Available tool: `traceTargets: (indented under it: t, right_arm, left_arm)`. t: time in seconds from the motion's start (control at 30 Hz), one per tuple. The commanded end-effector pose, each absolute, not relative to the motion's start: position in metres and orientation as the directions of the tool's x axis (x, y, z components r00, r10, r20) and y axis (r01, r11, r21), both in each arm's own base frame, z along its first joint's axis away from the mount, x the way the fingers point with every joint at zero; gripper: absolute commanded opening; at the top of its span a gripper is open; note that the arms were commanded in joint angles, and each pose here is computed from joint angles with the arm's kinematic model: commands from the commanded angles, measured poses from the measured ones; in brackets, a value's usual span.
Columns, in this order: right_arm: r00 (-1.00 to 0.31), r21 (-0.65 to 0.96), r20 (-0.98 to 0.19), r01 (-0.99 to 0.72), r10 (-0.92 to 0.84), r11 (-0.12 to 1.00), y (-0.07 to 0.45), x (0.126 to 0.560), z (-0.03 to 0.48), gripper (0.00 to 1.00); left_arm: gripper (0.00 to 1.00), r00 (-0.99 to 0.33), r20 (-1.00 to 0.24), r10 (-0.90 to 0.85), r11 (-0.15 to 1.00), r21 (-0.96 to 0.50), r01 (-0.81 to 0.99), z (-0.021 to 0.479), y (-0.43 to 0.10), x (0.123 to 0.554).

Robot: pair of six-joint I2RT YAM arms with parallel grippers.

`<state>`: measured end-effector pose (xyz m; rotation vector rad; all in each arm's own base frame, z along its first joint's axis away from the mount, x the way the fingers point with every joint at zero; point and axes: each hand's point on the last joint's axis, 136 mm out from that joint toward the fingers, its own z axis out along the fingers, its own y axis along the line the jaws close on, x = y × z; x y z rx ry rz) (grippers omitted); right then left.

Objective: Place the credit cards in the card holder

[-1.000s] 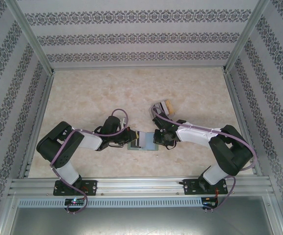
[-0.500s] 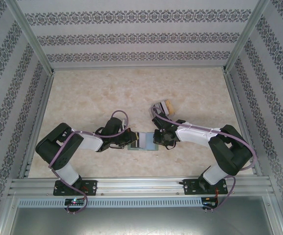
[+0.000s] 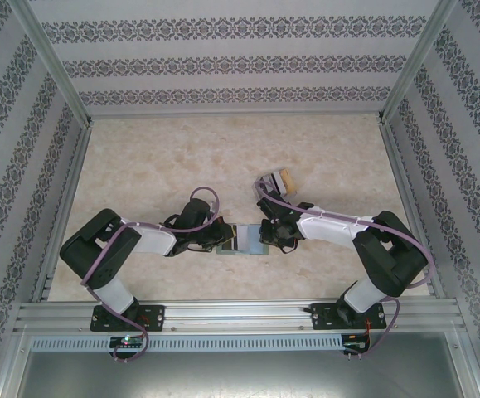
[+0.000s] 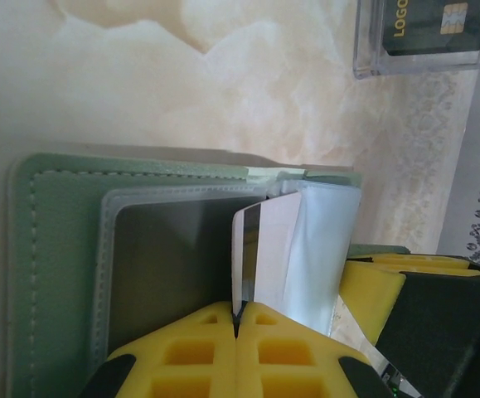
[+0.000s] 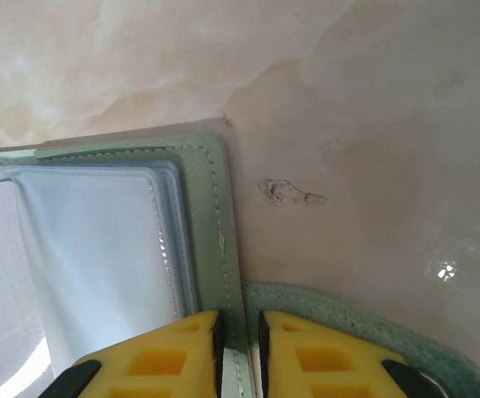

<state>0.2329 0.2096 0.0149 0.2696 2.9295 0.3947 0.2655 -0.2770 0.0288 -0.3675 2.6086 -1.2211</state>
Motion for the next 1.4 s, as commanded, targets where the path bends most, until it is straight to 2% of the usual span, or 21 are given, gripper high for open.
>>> traceTargets:
  t: [0.0, 0.17, 0.53, 0.87, 1.2, 1.37]
  right_arm:
    - [-0.969, 0.264, -0.144, 0.160, 0.203, 0.951, 0.212, 0.232, 0.009, 0.21]
    - [-0.969, 0.268, -0.138, 0.162, 0.205, 0.950, 0.214, 0.233, 0.008, 0.21]
    - [-0.971, 0.270, -0.139, 0.153, 0.196, 0.951, 0.217, 0.234, 0.009, 0.21]
    - [-0.970, 0.286, -0.138, 0.156, 0.202, 0.946, 0.220, 0.235, 0.011, 0.21]
    - [-0.973, 0.300, -0.133, 0.144, 0.191, 0.943, 0.225, 0.233, 0.013, 0.21]
    - [-0.972, 0.301, -0.137, 0.144, 0.192, 0.943, 0.225, 0.233, 0.014, 0.21]
  left_arm:
    - [0.00, -0.943, -0.077, -0.325, 0.721, -0.665, -0.194, 0.003, -0.254, 0.243]
    - [0.00, -0.943, -0.090, -0.321, 0.738, -0.648, -0.189, 0.005, -0.251, 0.243]
    - [0.00, -0.970, -0.048, -0.237, 0.707, -0.694, -0.138, 0.001, -0.276, 0.247]
    - [0.00, -0.975, -0.068, -0.210, 0.687, -0.720, -0.097, 0.008, -0.287, 0.254]
    - [0.05, -0.982, -0.056, -0.179, 0.660, -0.748, -0.078, 0.011, -0.309, 0.257]
    - [0.14, -0.981, -0.066, -0.180, 0.686, -0.723, -0.077, 0.010, -0.304, 0.254]
